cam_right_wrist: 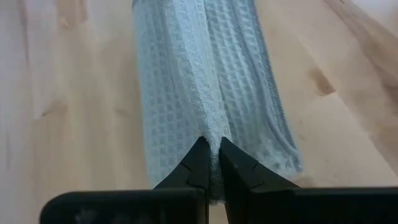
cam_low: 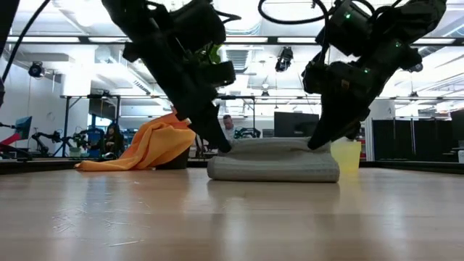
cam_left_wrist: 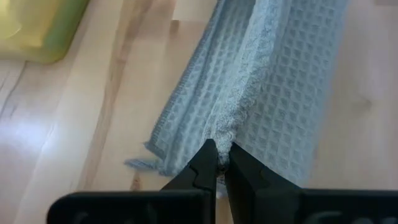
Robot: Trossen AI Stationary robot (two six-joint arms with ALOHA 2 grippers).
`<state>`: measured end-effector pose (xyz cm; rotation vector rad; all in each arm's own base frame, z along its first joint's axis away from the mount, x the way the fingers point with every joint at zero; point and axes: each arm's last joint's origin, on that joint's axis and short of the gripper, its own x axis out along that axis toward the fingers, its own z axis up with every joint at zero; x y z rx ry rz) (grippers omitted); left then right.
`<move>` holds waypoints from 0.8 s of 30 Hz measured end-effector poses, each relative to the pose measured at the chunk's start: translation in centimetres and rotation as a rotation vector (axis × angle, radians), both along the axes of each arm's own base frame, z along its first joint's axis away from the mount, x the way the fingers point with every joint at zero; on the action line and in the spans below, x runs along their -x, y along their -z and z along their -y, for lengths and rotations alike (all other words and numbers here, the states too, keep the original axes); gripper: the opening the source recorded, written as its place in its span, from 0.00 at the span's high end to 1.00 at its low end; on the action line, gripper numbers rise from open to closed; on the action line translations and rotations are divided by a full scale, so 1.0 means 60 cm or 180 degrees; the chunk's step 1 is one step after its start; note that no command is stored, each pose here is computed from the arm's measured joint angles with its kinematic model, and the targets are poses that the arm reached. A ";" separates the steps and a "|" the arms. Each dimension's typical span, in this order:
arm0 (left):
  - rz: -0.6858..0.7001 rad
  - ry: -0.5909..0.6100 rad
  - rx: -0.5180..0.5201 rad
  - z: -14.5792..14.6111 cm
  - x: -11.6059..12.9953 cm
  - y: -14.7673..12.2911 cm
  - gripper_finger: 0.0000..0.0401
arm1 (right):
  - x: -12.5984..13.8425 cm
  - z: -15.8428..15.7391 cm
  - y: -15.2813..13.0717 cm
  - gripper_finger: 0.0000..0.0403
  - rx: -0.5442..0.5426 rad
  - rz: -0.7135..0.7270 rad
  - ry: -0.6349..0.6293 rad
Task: Fold microfiber towels
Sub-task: Fold the gray microfiber towel
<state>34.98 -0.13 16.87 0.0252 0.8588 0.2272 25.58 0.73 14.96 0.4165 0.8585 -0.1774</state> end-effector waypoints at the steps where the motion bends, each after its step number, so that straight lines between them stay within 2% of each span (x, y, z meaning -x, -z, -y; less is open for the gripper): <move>1: 0.0010 -0.0033 -0.0029 -0.001 -0.002 0.002 1.00 | 0.000 0.002 0.000 0.97 0.0001 -0.0010 0.0015; 9: 0.0150 -0.0346 -0.0322 -0.015 -0.008 0.002 0.97 | 0.002 0.016 0.002 0.95 0.0170 -0.0043 0.0236; 20: 0.0037 -0.0588 -0.0519 -0.036 -0.004 0.008 0.96 | 0.006 0.052 0.004 0.78 0.0327 -0.0089 0.0727; 24: 0.0015 -0.0728 -0.0624 -0.050 -0.001 0.007 0.92 | 0.005 0.061 0.000 0.74 0.0399 -0.0028 0.0814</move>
